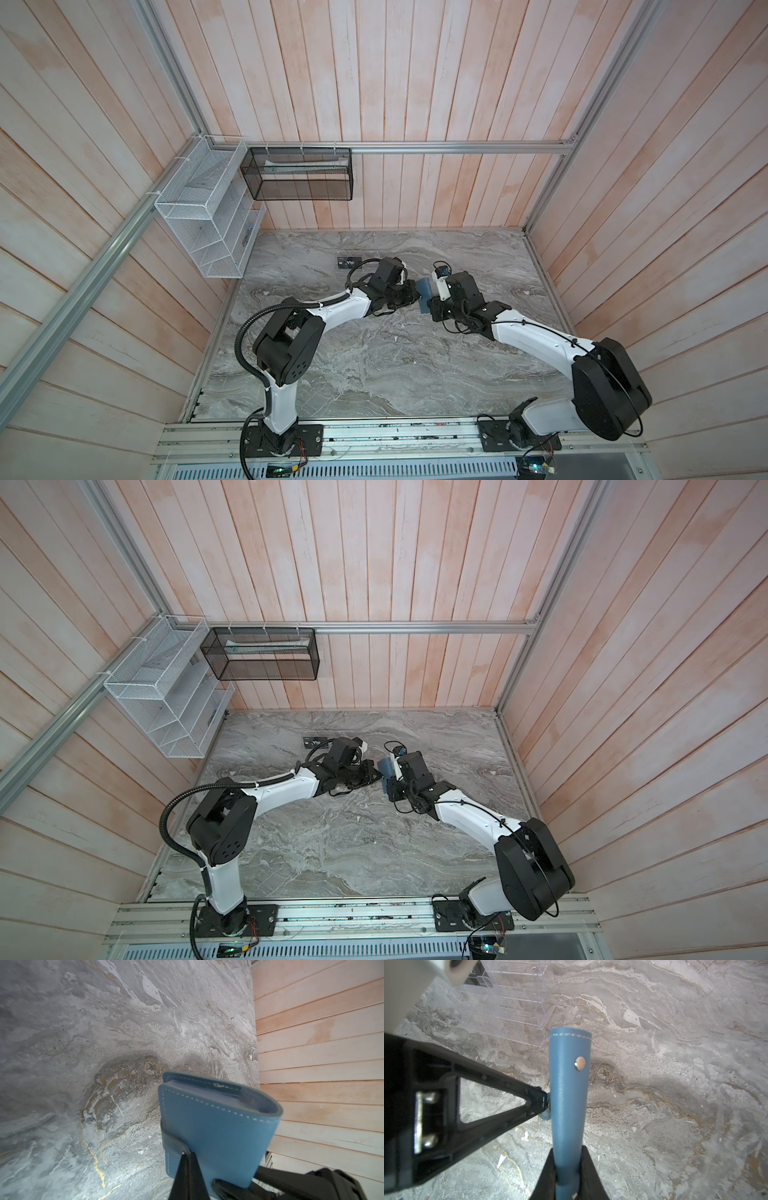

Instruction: Take the credit cards out of the card holder

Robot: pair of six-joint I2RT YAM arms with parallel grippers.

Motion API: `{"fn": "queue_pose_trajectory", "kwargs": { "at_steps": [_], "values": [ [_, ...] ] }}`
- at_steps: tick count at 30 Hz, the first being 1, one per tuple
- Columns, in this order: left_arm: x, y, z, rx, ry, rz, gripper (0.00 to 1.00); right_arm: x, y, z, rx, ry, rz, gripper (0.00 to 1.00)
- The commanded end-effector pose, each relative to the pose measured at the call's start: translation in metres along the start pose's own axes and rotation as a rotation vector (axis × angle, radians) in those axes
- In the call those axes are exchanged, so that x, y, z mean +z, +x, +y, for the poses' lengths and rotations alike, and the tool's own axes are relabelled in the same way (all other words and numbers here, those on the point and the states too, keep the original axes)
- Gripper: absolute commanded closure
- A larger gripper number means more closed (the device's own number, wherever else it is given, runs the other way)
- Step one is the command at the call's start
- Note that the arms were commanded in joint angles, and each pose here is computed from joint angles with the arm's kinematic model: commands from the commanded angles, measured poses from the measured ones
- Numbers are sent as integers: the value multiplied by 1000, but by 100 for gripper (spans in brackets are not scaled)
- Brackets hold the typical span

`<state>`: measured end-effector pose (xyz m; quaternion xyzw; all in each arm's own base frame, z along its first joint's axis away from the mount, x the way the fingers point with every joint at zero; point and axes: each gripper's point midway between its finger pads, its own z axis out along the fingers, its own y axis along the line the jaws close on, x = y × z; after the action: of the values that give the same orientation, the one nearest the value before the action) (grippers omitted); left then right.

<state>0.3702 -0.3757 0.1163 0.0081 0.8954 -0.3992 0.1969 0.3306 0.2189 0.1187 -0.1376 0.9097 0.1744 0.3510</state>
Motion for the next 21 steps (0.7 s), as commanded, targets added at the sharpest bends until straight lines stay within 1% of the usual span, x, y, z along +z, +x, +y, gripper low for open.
{"fn": "queue_pose_trajectory", "kwargs": {
  "at_steps": [1, 8, 21],
  "values": [
    [6, 9, 12, 19, -39, 28, 100, -6, -31, 16, -3, -57, -79, 100],
    [-3, 7, 11, 56, -53, 8, 100, -9, -33, 5, 20, -42, -87, 100],
    [-7, 14, 15, 70, -45, 9, 100, -9, -32, -3, 58, -116, -64, 100]
  ]
}}
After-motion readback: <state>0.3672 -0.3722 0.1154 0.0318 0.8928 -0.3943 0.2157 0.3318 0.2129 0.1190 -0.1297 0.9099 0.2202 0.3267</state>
